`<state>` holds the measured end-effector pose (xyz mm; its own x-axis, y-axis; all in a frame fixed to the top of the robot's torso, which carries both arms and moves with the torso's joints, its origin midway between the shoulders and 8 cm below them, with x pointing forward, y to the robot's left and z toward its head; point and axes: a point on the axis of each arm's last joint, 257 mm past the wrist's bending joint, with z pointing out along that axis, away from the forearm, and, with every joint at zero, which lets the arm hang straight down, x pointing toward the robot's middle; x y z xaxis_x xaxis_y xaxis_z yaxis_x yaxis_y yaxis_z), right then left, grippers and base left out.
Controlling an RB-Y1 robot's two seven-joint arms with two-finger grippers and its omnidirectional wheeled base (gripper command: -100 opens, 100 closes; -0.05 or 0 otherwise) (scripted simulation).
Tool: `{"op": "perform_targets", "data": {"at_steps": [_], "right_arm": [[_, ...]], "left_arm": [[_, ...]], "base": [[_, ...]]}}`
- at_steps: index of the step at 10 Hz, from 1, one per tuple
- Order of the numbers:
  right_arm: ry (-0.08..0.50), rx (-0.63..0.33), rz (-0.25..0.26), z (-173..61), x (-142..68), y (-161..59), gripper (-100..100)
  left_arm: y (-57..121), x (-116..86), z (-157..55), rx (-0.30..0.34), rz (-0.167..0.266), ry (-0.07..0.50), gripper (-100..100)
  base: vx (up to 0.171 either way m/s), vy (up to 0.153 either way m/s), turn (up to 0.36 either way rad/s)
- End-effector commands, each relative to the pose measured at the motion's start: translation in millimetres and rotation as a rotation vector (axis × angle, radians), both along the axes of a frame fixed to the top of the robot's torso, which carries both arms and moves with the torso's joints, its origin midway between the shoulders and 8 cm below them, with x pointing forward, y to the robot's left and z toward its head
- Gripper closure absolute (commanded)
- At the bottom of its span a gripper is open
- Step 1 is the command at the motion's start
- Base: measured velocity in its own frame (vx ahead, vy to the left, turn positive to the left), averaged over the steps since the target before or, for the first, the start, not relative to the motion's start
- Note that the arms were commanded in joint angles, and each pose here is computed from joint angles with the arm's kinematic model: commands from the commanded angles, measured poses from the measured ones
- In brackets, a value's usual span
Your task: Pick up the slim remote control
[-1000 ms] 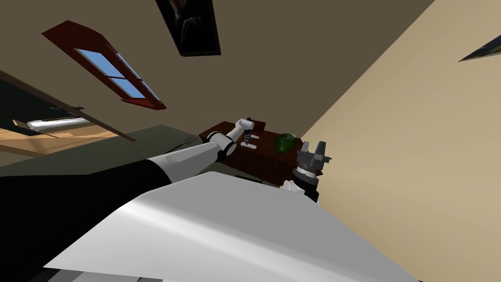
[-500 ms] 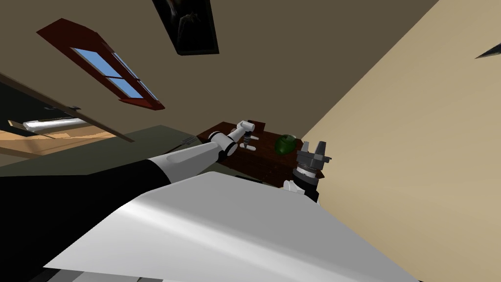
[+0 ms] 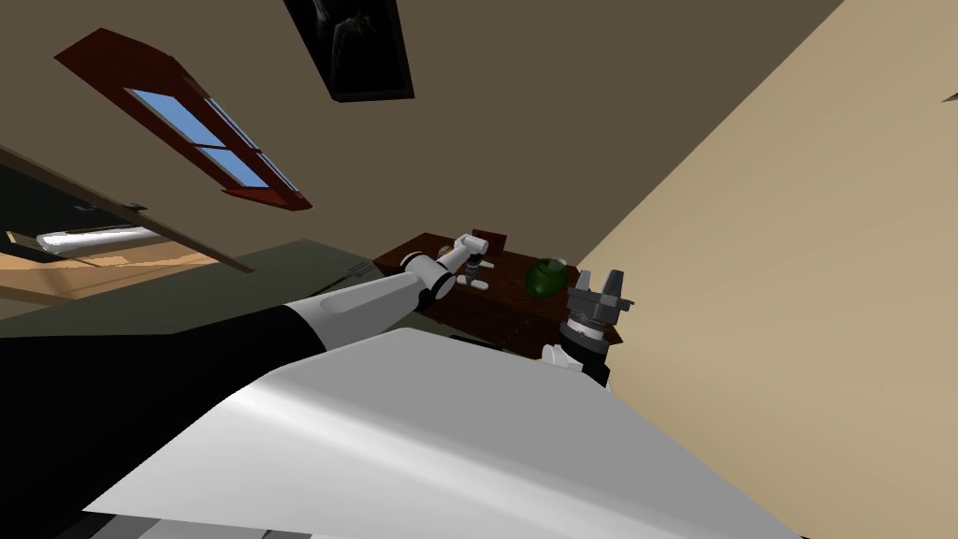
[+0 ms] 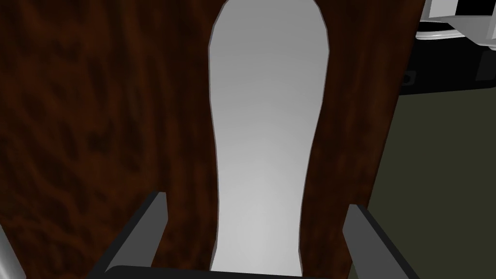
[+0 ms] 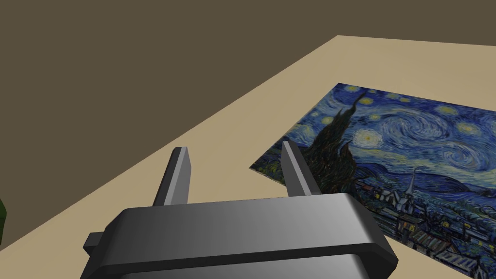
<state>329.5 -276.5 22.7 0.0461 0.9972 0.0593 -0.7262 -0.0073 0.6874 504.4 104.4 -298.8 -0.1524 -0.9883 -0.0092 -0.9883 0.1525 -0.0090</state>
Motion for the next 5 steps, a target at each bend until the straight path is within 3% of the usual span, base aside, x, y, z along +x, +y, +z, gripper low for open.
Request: {"op": "perform_targets", "data": {"at_steps": [1,3,4,5], "right_arm": [[0.0,0.0,0.0,0.0,0.0,0.0,0],[0.0,0.0,0.0,0.0,0.0,0.0,0],[0.0,0.0,0.0,0.0,0.0,0.0,0],[0.0,0.0,0.0,0.0,0.0,0.0,0]], "left_arm": [[1.9,-0.8,-10.7,0.0,0.002,-0.002,-100],[1.6,-2.2,-12.5,0.0,0.002,-0.001,-100],[1.7,-2.0,-13.0,0.0,0.002,-0.002,100],[1.7,-2.3,-13.1,0.0,0.002,-0.001,100]], "base": [[0.003,0.0,-0.01],[0.002,0.002,-0.006],[0.0,0.0,0.0],[0.0,0.0,0.0]]}}
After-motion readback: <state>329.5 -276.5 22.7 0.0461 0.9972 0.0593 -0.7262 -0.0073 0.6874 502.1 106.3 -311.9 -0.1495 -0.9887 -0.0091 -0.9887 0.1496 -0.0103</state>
